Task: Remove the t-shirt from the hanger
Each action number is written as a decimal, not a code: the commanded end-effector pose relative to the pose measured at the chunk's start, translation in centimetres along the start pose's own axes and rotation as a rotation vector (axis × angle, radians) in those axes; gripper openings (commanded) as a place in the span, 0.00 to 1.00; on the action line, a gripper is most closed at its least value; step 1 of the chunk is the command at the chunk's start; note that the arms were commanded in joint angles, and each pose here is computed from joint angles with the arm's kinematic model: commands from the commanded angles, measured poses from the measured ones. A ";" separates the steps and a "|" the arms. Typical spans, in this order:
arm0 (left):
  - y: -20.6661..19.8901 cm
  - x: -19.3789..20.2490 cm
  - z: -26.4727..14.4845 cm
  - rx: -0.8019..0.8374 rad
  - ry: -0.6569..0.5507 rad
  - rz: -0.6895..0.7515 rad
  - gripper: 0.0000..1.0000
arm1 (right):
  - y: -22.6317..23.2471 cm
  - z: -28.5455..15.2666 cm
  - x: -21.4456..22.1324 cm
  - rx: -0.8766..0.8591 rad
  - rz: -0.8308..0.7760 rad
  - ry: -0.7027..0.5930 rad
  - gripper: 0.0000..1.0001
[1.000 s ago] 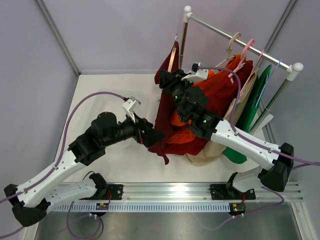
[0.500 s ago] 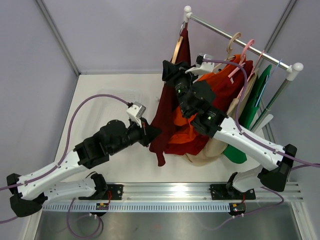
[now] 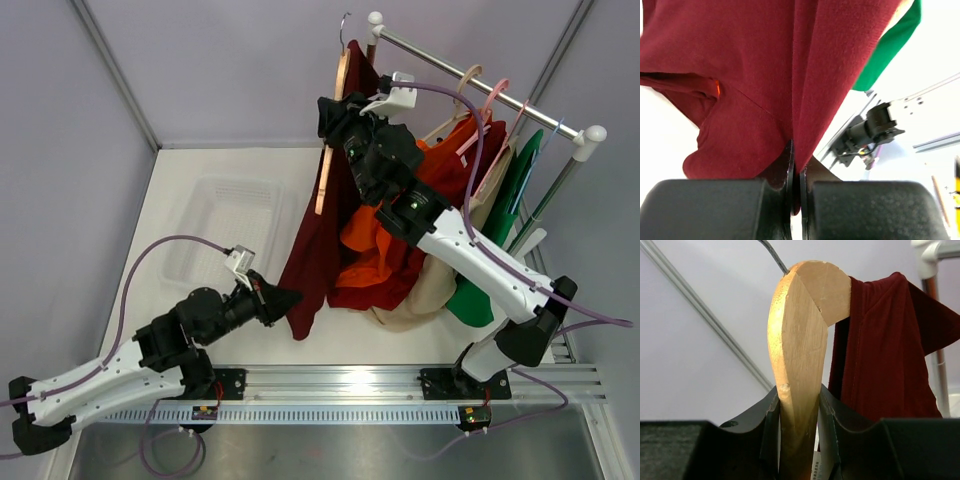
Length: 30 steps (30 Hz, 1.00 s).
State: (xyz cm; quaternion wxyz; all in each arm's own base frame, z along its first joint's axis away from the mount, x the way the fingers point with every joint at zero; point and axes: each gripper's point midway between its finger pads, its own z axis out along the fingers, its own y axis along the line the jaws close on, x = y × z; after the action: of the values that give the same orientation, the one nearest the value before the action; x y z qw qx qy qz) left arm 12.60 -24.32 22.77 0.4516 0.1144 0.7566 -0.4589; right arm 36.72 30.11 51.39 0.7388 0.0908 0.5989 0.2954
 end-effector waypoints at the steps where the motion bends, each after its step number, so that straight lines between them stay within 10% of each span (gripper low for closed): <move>1: 3.4 6.5 -1.4 -0.104 0.205 -0.072 0.00 | 1.6 0.2 -12.4 -0.107 0.213 -0.248 0.00; 12: 4.6 5.7 0.2 -0.212 0.208 0.016 0.00 | 5.0 -3.7 -16.3 -0.341 0.377 -0.099 0.00; 23: -0.8 -16.2 2.1 -0.338 -0.336 0.234 0.00 | 8.3 -12.3 -15.2 -0.659 0.507 0.141 0.00; 29: -2.6 -22.6 5.4 -0.323 -0.476 0.322 0.59 | 9.2 -15.4 -17.1 -0.753 0.532 0.165 0.00; 30: -3.1 -23.9 5.5 -0.325 -0.503 0.347 0.97 | 9.3 -15.9 -17.3 -0.768 0.537 0.169 0.00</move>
State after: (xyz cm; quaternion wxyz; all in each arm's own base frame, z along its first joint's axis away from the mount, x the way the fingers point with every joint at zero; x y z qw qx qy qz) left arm 25.86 -24.73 37.16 0.6443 0.0642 0.7136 -0.2674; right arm 20.07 25.27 63.56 0.5763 -0.0207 0.5094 0.6387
